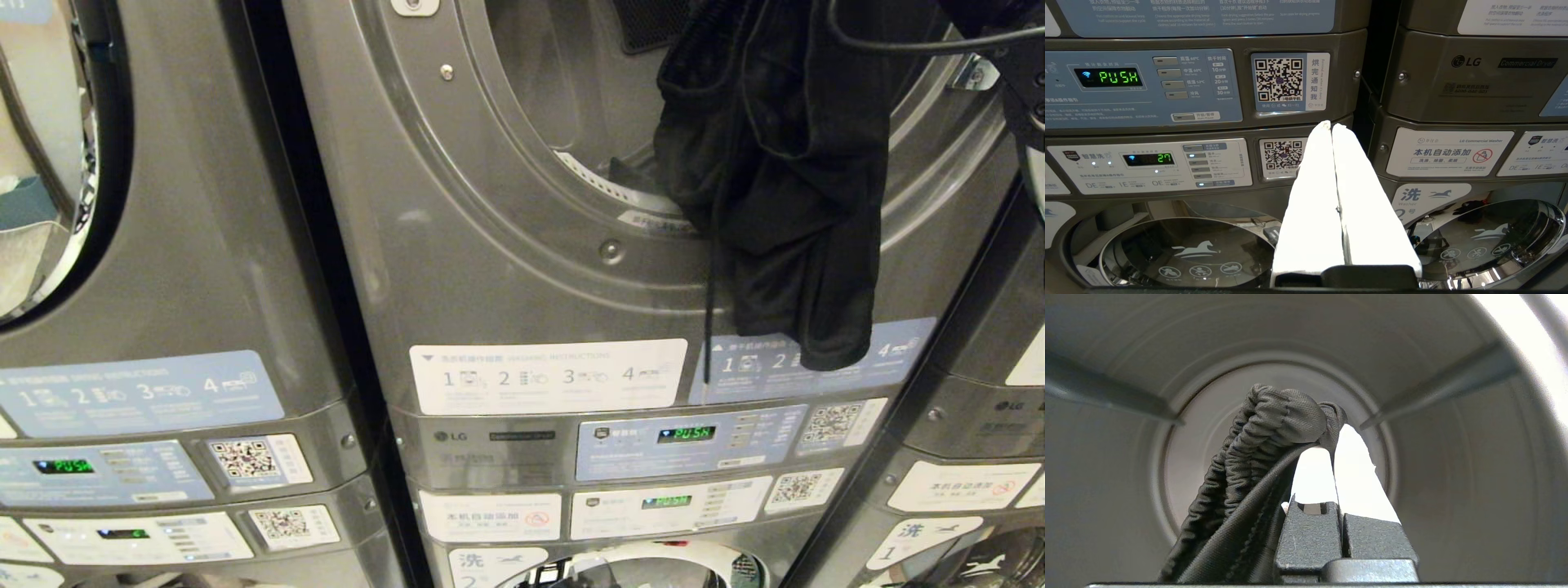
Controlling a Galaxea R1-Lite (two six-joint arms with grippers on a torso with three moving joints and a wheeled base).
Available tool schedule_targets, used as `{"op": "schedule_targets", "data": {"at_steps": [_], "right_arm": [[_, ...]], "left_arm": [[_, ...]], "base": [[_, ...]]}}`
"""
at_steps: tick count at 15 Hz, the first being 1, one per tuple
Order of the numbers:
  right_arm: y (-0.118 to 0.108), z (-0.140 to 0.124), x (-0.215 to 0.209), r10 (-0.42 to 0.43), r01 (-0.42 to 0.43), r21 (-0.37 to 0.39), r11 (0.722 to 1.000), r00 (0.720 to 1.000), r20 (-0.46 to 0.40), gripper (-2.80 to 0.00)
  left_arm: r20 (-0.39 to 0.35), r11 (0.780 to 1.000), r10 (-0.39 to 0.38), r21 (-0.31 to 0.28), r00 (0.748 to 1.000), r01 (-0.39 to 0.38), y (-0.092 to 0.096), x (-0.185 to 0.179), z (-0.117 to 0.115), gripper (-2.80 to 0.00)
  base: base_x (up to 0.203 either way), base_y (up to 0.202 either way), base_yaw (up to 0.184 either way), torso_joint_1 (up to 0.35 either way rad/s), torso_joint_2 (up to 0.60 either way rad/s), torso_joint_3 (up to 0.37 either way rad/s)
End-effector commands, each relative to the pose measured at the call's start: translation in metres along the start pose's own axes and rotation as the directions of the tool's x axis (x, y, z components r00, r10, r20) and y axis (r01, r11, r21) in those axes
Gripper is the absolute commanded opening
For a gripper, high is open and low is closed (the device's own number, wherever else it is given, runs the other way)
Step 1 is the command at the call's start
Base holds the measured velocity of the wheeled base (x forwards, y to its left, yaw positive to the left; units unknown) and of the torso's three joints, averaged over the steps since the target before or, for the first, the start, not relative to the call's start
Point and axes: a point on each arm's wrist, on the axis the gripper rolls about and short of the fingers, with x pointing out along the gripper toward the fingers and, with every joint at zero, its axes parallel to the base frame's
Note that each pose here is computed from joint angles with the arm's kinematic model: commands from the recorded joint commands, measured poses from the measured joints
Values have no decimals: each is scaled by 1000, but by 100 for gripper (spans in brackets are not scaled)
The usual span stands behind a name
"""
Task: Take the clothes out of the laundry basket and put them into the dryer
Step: Put the clothes in the dryer
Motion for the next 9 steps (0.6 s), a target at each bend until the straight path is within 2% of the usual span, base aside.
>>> {"op": "schedule_targets", "data": {"at_steps": [1, 4, 9], "right_arm": [[-3, 4, -1, -4, 4, 12, 1000, 1000, -1, -280], [-5, 7, -3, 4, -3, 32, 999, 1000, -22, -280], [-3, 2, -3, 23, -21, 20, 1000, 997, -70, -280]], "left_arm": [[1, 1000, 0, 0, 1000, 0, 0, 0, 0, -280], [1, 1000, 0, 0, 1000, 0, 0, 0, 0, -280], [1, 1000, 0, 0, 1000, 0, 0, 0, 0, -280]], "base": [[0, 0, 0, 0, 0, 0], [0, 0, 0, 0, 0, 0], [0, 0, 0, 0, 0, 0]]}}
